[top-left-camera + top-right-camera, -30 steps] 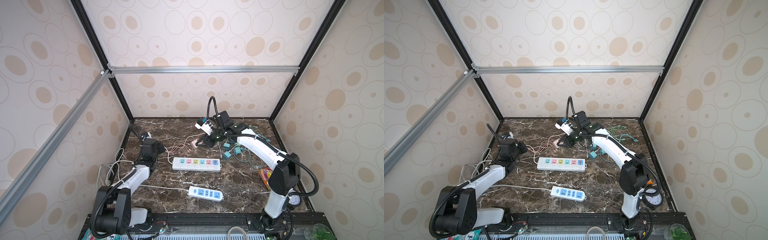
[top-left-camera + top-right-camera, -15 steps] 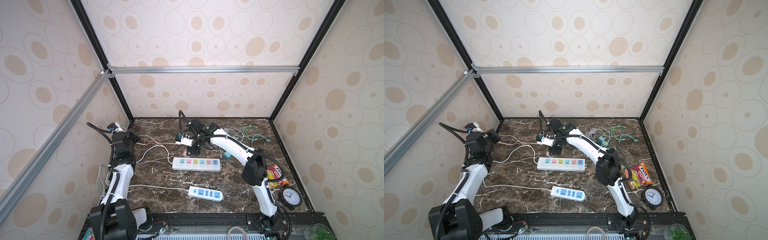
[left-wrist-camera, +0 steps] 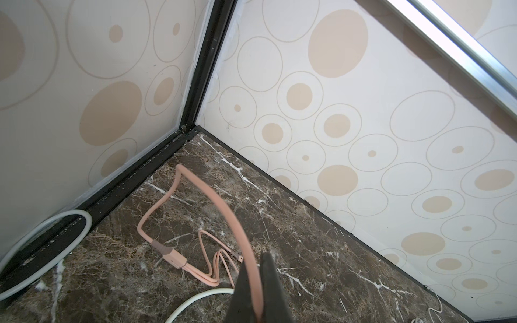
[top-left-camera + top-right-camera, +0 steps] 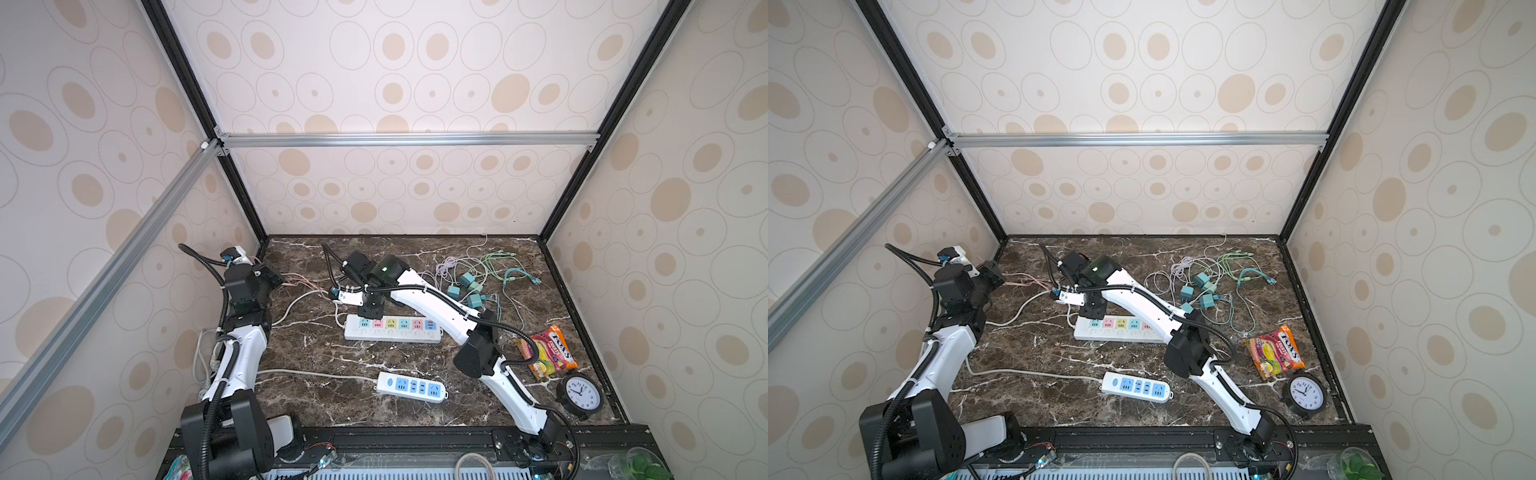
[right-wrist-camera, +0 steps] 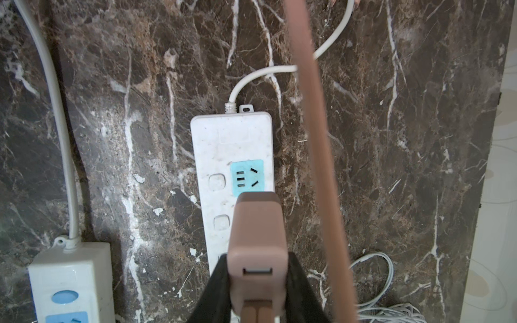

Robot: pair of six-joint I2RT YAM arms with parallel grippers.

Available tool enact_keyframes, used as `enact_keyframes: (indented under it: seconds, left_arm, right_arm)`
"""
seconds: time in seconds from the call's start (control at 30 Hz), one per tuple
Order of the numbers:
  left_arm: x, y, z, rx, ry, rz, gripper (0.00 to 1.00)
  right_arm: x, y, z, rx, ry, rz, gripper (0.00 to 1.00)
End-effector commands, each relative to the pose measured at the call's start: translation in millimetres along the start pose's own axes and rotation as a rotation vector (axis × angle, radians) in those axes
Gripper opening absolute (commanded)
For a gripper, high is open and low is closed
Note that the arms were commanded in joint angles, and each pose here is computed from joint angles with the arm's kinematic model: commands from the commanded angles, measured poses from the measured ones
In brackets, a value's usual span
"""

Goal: Insert the plug
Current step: 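Carry the pink charger with the right gripper over the farther power strip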

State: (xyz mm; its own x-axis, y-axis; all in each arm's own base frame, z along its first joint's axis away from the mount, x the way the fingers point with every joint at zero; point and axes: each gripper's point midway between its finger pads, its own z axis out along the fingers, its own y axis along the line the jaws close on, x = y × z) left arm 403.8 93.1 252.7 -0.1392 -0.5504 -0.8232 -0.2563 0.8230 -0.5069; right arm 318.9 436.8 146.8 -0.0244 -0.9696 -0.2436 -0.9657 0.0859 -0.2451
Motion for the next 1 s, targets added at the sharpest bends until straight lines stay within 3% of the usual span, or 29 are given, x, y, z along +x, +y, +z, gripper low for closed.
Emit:
enact_keyframes:
  seconds: [0.0,0.3,0.97]
  left_arm:
    - [-9,-4,-2,0.01,-0.018,0.011,0.0]
    - [8,3,4,0.009,0.028,-0.005,0.0]
    - [17,3,10,0.022,0.061,-0.009,0.0]
  right_arm:
    - [7,8,8,-0.006,0.068,-0.065,0.0]
    - [-1,4,45,0.058,0.088,-0.116,0.0]
    - [19,29,60,-0.061,0.156,-0.14,0.0]
